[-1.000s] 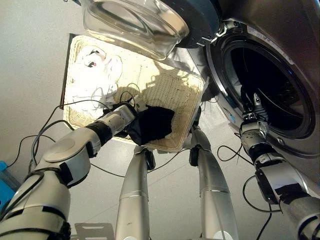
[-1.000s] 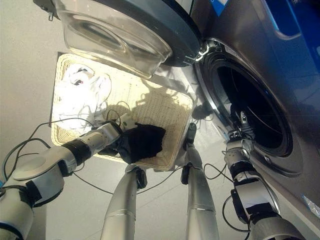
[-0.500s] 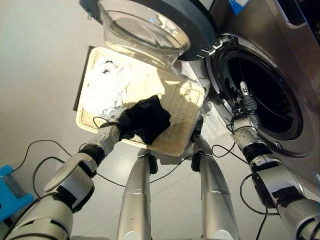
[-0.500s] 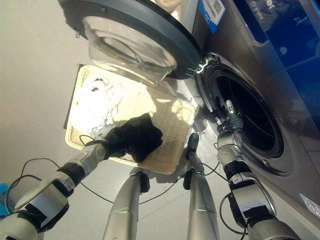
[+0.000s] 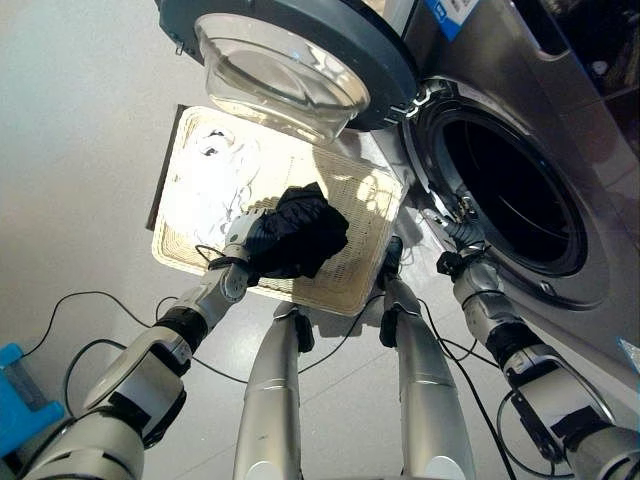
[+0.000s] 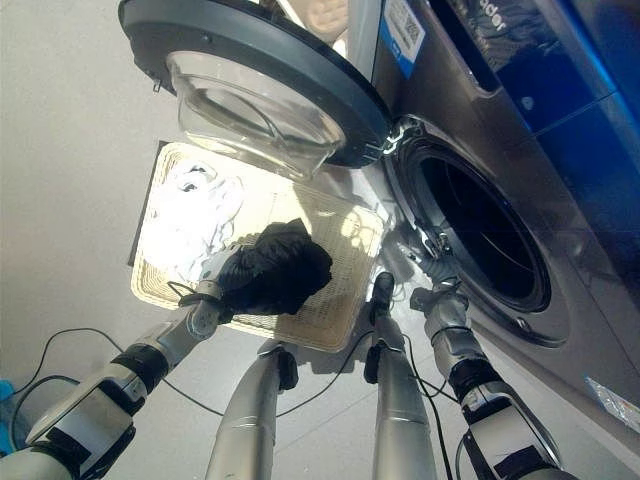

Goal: Put the clothes into the washing machine.

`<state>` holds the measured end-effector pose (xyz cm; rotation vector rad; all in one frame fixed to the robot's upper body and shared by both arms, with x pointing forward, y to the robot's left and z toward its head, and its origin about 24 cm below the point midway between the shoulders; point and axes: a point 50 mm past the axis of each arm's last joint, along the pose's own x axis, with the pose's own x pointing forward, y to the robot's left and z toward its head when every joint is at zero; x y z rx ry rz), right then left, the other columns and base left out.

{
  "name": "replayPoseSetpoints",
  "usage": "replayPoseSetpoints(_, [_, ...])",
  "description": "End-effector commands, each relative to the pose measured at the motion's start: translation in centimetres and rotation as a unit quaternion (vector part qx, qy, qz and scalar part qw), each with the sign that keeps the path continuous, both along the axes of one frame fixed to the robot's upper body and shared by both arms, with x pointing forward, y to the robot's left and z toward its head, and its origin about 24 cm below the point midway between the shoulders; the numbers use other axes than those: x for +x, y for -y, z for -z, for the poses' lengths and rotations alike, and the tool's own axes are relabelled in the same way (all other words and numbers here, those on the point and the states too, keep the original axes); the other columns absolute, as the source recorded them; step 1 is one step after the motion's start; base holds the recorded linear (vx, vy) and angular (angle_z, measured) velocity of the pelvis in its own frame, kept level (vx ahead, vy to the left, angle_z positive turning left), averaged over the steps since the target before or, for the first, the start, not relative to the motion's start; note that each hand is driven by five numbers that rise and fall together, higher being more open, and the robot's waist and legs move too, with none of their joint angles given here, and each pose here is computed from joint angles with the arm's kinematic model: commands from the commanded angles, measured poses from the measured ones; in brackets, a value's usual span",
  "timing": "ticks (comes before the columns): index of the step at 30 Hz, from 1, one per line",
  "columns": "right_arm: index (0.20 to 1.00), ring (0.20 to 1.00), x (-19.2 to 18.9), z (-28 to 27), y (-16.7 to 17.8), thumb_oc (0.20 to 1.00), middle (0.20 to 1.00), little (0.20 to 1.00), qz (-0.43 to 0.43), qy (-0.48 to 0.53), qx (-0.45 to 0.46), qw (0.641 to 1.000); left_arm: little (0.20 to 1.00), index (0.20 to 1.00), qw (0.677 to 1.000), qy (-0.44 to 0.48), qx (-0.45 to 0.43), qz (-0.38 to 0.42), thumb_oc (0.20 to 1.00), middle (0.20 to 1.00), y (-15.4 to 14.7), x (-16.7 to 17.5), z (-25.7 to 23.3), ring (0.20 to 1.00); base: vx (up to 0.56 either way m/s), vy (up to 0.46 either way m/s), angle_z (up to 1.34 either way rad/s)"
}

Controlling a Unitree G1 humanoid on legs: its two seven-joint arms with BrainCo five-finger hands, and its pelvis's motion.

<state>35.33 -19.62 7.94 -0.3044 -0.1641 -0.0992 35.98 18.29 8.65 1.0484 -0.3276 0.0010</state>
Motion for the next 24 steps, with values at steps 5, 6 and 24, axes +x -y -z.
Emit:
replayPoseSetpoints(5, [1.000, 1.000, -0.3, -2.0, 0.1, 1.000, 1.000, 1.000, -0.060, 0.075, -0.256, 0.962, 0.200, 0.200, 0.995, 0.072, -0.037, 0.061, 0.200, 0.200, 1.0, -0.5, -2.0, 0.200, 0.00, -0.021, 0.01])
replayPoseSetpoints(6, [1.000, 1.000, -0.2, -2.2, 0.0, 1.000, 1.000, 1.000, -0.072, 0.074, -0.264, 0.959, 0.200, 0.200, 0.994, 0.075, -0.037, 0.069, 0.200, 0.200, 1.1, -0.5, -2.2, 0.200, 0.00, -0.049, 0.01])
replayPoseSetpoints(24, [1.000, 1.000, 3.4, -7.9, -4.1, 1.000, 1.000, 1.000, -0.190, 0.047, -0.227, 0.954, 0.200, 0.200, 0.967, 0.102, -0.016, 0.234, 0.200, 0.200, 6.5, -0.2, -6.9, 0.200, 0.00, -0.021, 0.02])
